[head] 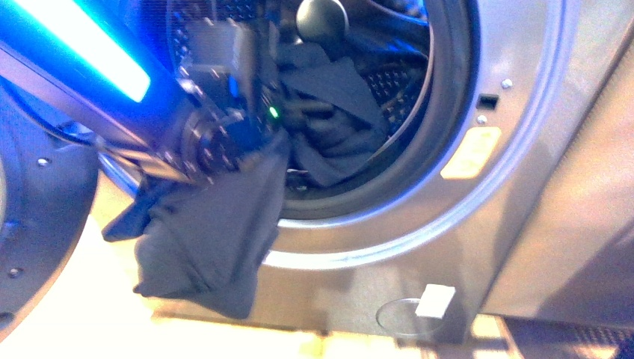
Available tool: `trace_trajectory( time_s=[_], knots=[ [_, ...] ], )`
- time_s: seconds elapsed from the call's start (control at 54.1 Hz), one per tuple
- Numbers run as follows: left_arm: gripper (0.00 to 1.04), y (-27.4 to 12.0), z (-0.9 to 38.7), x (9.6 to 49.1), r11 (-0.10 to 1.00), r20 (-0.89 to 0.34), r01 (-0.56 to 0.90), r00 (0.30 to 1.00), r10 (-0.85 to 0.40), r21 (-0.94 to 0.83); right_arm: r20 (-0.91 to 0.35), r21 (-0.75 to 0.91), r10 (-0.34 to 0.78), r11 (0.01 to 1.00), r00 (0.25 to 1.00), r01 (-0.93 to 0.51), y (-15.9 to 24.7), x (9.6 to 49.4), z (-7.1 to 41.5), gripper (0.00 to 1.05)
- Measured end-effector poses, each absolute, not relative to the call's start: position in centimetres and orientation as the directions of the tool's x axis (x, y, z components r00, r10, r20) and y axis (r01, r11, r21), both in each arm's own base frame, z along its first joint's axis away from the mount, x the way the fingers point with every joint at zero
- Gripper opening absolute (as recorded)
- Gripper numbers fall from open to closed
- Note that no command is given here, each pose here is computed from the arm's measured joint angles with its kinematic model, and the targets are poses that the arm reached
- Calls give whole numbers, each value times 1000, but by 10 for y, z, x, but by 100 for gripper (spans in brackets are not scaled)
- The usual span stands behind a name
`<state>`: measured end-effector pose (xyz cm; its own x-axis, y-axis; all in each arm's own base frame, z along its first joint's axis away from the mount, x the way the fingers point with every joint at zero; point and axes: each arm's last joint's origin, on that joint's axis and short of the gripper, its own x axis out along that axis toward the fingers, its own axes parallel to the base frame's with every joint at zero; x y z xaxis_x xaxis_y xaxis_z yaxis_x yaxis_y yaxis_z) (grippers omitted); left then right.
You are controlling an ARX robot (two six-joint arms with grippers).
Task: Put clothes into washing machine
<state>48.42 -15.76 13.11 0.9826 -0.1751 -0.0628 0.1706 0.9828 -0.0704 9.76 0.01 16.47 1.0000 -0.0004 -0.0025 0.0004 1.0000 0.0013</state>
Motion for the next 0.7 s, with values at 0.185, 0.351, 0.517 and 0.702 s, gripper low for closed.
trace_trajectory(
  time_s=[0.185, 0.351, 0.517, 0.702],
  knots=[
    [14, -161, 137, 491, 985, -58, 161, 985, -165, -66, -2, 1, 0, 1000, 1000, 0, 0, 98, 165, 2],
    [14, -169, 144, 507, 986, -60, 160, 985, -162, -43, -2, 1, 0, 1000, 1000, 0, 0, 98, 165, 2],
    [14, -180, 151, 530, 991, -54, 135, 989, -135, -8, -2, 1, 0, 1000, 1000, 0, 0, 98, 165, 2],
    [14, -184, 164, 551, 994, -16, 98, 995, -97, 39, -2, 1, 0, 1000, 1000, 0, 0, 98, 165, 2]
  ],
)
